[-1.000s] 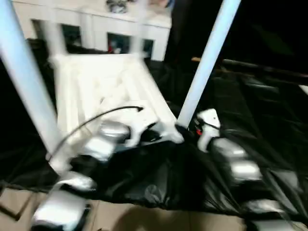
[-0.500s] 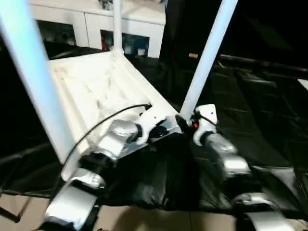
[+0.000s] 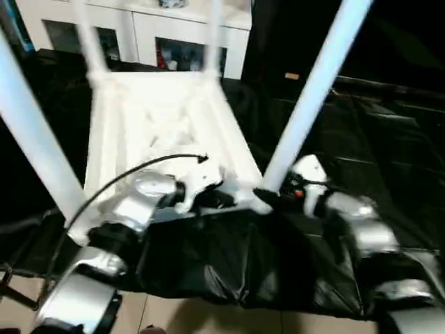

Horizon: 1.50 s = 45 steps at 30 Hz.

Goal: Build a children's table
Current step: Rotate leg to tighten

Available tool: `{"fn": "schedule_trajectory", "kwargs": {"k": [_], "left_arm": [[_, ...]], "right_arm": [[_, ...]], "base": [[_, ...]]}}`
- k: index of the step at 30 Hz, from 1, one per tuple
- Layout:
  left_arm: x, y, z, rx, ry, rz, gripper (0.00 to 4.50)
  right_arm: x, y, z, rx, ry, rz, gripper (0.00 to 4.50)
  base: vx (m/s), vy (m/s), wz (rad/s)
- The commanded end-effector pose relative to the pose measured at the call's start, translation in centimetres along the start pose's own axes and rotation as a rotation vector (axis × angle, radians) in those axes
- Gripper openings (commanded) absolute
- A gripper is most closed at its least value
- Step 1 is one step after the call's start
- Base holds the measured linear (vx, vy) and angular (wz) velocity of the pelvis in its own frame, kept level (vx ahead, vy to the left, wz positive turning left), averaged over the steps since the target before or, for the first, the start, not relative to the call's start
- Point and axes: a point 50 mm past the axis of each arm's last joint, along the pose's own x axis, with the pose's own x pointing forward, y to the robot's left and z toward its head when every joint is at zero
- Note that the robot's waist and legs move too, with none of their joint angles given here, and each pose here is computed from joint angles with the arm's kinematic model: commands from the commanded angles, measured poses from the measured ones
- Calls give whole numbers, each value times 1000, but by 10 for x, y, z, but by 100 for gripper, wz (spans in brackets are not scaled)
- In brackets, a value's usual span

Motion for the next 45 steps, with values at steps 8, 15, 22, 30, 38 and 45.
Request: {"fn": "schedule_trajectory", "kwargs": {"k": [8, 15, 22, 30, 38, 45], "left_arm": [[-2, -6, 0, 30, 5, -121, 0], [-7, -4, -1, 25, 16, -132, 0], [-3, -3, -1, 5, 18, -112, 0], [14, 8, 4, -60, 30, 66, 0], [46, 18, 23, -110, 27, 264, 0], [48, 19, 26, -38, 38, 253, 0]], "right_arm": [[-8, 13, 2, -11, 63, 243, 262], [-9, 19, -3, 4, 102, 306, 198], [-8, 27, -14, 60, 109, 299, 191], [13, 32, -35, 141, 119, 12, 190], [63, 26, -35, 427, 48, -490, 189], [80, 27, -15, 353, 1, -519, 224]], "base": [[0, 0, 0], [0, 0, 0], [0, 0, 0], [0, 0, 0], [-24, 6, -4], [0, 0, 0]]}}
